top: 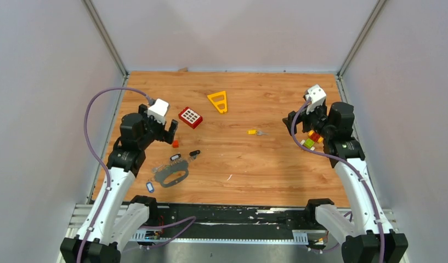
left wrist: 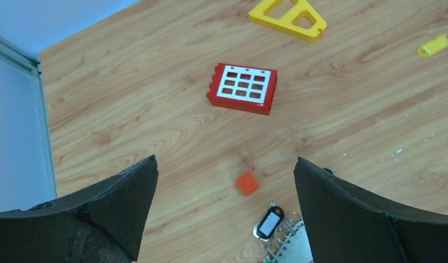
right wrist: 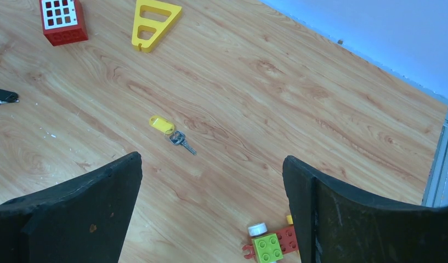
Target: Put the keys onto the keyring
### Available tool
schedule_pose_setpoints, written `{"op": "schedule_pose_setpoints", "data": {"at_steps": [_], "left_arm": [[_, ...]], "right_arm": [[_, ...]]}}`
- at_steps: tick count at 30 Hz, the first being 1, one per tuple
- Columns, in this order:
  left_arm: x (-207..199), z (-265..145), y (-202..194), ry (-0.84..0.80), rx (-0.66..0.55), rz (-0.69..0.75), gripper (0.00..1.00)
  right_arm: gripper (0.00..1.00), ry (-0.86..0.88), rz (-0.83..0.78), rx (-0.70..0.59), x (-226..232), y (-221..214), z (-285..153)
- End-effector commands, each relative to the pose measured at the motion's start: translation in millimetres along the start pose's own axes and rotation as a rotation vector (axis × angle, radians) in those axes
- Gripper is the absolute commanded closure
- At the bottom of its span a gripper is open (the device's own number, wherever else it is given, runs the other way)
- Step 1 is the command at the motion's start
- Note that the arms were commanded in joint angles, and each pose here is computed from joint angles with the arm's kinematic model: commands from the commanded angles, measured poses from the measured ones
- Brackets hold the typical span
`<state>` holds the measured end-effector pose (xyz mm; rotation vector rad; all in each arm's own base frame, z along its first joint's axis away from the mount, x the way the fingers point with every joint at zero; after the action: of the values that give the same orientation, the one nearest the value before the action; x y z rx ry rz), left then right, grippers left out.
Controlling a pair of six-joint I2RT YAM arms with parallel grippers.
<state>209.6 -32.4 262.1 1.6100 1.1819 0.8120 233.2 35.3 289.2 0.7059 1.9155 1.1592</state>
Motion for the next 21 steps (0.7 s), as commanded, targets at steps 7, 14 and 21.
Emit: {"op": "schedule_pose_setpoints", "data": {"at_steps": [7,14,21], "left_arm": [[-2,4,-3,-0.074,0.08,0.043,0.0],[7,-3,-14,-0.032,0.303,0.126,0.0],[20,-19,-36,-0.021,0.705,0.265,0.16]], "right_arm": [[0.0,-0.003,-0.028,-0.006,-3,2,2],[0.0,0.009,-0.04,0.002,-3,3,1],[0.0,0.063,-0.058,0.005,3,2,5]]}}
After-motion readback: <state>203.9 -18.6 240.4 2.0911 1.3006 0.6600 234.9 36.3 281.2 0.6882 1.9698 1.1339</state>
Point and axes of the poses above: each gripper's point midway between its finger pads, its own z axis out along the fingers, its own x axis along the line the jaws close on, y = z × x, the point moved 10 cm from there along -z, back along the fingers, and after that the axes turned 13 degrees about -z, right-handed, at the moved point
